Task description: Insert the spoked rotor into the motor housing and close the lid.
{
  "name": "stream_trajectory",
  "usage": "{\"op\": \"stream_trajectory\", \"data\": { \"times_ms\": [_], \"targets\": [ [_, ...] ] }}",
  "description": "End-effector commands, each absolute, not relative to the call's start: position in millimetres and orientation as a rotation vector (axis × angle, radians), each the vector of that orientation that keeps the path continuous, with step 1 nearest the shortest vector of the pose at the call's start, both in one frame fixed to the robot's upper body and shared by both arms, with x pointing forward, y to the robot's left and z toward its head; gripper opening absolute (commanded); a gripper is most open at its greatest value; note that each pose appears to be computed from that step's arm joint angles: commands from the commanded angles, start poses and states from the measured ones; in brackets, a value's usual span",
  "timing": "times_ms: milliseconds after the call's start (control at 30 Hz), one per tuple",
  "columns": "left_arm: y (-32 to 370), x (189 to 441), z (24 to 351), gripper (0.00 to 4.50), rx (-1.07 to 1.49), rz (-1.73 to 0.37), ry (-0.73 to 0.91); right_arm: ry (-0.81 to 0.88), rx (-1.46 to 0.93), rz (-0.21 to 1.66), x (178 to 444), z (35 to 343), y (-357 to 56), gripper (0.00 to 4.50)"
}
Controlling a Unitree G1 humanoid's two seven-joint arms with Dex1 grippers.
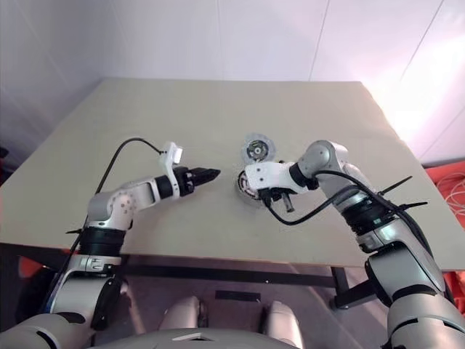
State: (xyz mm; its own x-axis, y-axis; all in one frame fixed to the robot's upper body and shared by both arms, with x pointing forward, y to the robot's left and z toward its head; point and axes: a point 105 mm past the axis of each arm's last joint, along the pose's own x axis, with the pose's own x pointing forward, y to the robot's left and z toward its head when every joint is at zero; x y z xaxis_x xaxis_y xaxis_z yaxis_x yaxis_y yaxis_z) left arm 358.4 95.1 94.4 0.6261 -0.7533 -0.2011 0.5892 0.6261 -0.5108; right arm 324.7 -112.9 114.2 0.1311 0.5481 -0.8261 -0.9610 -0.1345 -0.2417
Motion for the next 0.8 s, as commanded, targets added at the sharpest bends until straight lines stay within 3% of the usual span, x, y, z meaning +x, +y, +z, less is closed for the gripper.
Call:
{"op": "stream_trajectory", "data": {
  "times_ms": [33, 233, 333, 567, 800],
  "targets": [
    [100, 359, 110, 3.06, -0.415, -0.792, 0.352, 0.565, -0.839, 1.327, 325, 141, -103, 0.08],
    [112, 357, 107, 3.06, -0.425, -0.747, 0.345, 0.856, -0.329, 1.117, 320, 154, -92, 0.08],
    [114, 355, 105, 3.06, -0.432, -0.739, 0.347, 0.921, -0.142, 0.915, 338, 161, -84, 0.08],
    [114, 353, 105, 3.06, -0.43, -0.729, 0.343, 0.905, -0.077, 0.826, 351, 155, -59, 0.08],
    [128, 352, 106, 3.06, -0.423, -0.69, 0.336, 0.953, -0.008, 0.673, 361, 131, -61, 0.08]
  ]
}}
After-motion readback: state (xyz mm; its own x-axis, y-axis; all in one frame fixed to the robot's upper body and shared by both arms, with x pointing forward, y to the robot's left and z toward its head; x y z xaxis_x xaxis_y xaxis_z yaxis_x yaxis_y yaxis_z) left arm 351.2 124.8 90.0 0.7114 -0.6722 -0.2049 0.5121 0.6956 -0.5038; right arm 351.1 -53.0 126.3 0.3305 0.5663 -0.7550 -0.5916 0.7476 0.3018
